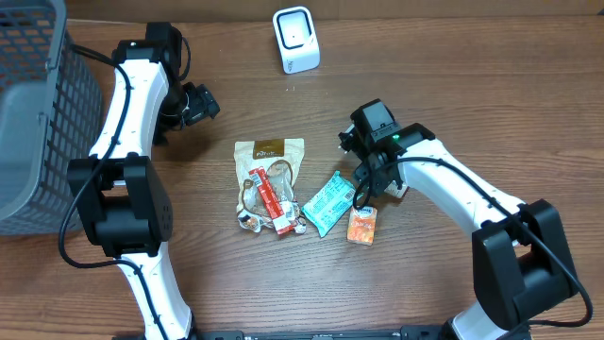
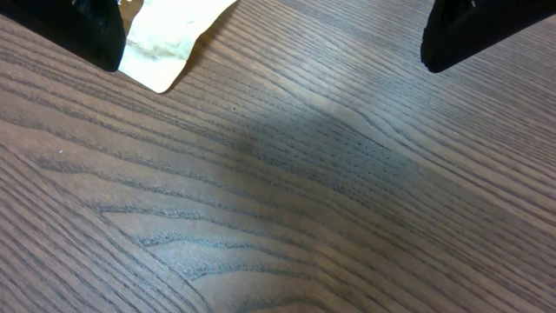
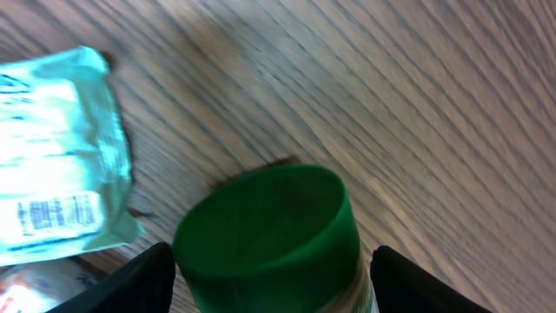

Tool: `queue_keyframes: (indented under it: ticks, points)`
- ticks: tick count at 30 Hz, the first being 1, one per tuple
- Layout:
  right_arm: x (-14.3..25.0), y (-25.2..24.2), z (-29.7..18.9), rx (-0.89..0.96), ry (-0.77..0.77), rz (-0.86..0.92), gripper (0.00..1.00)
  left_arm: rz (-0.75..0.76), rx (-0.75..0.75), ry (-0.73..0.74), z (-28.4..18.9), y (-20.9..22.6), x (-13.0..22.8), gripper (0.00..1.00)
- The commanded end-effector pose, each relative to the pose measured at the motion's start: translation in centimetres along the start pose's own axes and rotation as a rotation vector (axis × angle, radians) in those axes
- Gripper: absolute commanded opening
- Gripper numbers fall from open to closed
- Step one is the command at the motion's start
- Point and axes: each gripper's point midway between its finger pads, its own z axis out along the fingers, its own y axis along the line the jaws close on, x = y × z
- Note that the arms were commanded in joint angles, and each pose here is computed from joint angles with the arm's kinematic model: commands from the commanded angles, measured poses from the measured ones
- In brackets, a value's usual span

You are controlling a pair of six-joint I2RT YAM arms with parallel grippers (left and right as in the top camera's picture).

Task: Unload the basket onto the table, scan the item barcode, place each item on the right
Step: 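Grasp the green-lidded jar with the right gripper and lift it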

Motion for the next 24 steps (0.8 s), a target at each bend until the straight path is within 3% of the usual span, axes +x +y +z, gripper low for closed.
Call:
queue_keyframes:
  ticks: [1, 16, 18, 19, 20, 24]
  points:
    - [0.5, -0.6, 0.4, 0.0, 0.014, 0.059, 0.78, 0.01, 0.007, -0.035, -1.1, 0.0, -0.6, 1.0]
    - [-0.6, -2.2, -0.4, -0.025, -0.034, 0.29, 0.86, 0.01, 0.007, -0.035, -1.1, 0.0, -0.6, 1.0]
    - [-1.5, -2.6, -1.5, -0.031, -0.05, 0.325, 0.88, 0.01, 0.007, -0.034, -1.1, 0.0, -0.6, 1.0]
    - [-2.6, -2.8, -3.0, -0.061, -0.071, 0.328, 0.97, 0.01, 0.007, -0.034, -1.1, 0.0, -0.6, 1.0]
    - [-3.1, -2.9, -3.9, -0.076, -0.082, 0.329, 1.0, 0.01, 0.007, -0.035, -1.1, 0.0, -0.6, 1.0]
    - [-5.1, -3.8, -7.8, -0.107, -0.128, 0.392, 1.0, 0.01, 0.007, -0.034, -1.1, 0.0, -0.6, 1.0]
